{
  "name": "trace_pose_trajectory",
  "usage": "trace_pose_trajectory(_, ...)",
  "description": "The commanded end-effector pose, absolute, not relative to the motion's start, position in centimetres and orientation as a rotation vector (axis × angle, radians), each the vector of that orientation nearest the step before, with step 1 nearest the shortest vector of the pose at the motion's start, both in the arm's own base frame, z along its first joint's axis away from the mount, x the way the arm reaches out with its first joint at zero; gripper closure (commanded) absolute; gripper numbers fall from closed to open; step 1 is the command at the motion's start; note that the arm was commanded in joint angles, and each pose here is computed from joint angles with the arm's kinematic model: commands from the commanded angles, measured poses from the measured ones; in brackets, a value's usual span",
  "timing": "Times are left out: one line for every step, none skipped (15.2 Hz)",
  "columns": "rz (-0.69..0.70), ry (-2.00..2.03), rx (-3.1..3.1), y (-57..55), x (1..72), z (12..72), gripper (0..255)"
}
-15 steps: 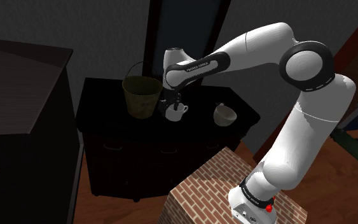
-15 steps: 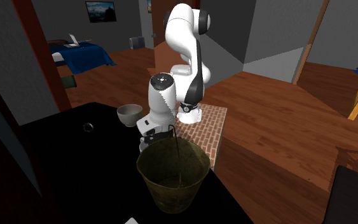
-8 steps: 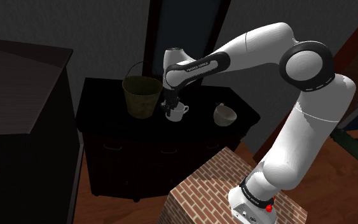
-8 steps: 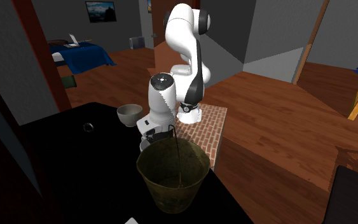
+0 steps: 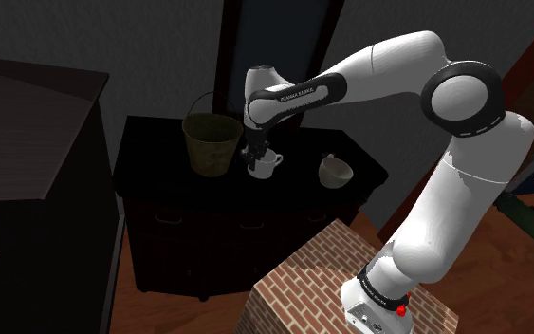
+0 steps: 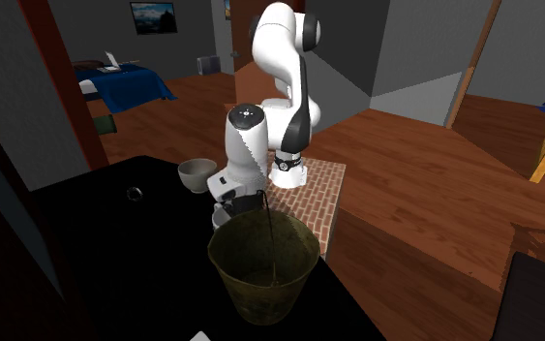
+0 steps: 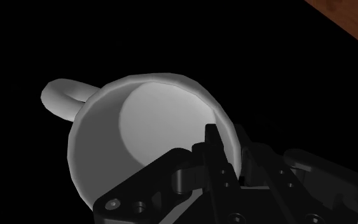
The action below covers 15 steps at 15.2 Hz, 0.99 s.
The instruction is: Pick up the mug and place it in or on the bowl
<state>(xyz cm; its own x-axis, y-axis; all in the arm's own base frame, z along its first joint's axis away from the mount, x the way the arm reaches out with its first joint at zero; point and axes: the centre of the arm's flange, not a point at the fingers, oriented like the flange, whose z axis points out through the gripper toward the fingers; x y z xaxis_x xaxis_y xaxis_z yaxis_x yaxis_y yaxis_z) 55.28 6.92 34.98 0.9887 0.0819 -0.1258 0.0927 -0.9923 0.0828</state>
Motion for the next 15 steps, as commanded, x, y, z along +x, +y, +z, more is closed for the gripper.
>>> trace_pose_trajectory(-0.187, 0.134, 3.044, 6.9, 55.3, 36.0, 255)
trace_pose_trajectory(-0.187, 0.134, 3.044, 6.9, 55.3, 36.6, 255)
trace_pose_trajectory(-0.187, 0.134, 3.044, 6.9, 55.3, 37.1, 255)
trace_pose_trajectory(-0.187, 0.134, 3.044, 6.9, 55.3, 37.6, 255)
trace_pose_trajectory(-0.187, 0.134, 3.044, 6.9, 55.3, 38.2, 255)
trace_pose_trajectory(-0.187, 0.134, 3.044, 6.9, 55.3, 38.7, 255)
trace_pose_trajectory(-0.187, 0.134, 3.044, 6.9, 55.3, 39.2, 255)
trace_pose_trajectory(-0.187, 0.134, 3.044, 6.9, 55.3, 39.7, 255)
trace_pose_trajectory(-0.187, 0.134, 3.044, 6.9, 55.3, 40.3, 255)
trace_pose_trajectory(-0.187, 0.134, 3.044, 6.9, 55.3, 40.8, 255)
trace_pose_trajectory(-0.187, 0.134, 3.044, 6.9, 55.3, 41.3, 255)
trace_pose_trajectory(-0.187, 0.134, 3.044, 6.9, 55.3, 41.9, 255)
trace_pose_trajectory(-0.187, 0.134, 3.044, 6.9, 55.3, 42.4, 255)
trace_pose_trajectory(-0.187, 0.134, 3.044, 6.9, 55.3, 42.9, 255)
trace_pose_trajectory(-0.187, 0.134, 3.044, 6.9, 55.3, 43.4, 255)
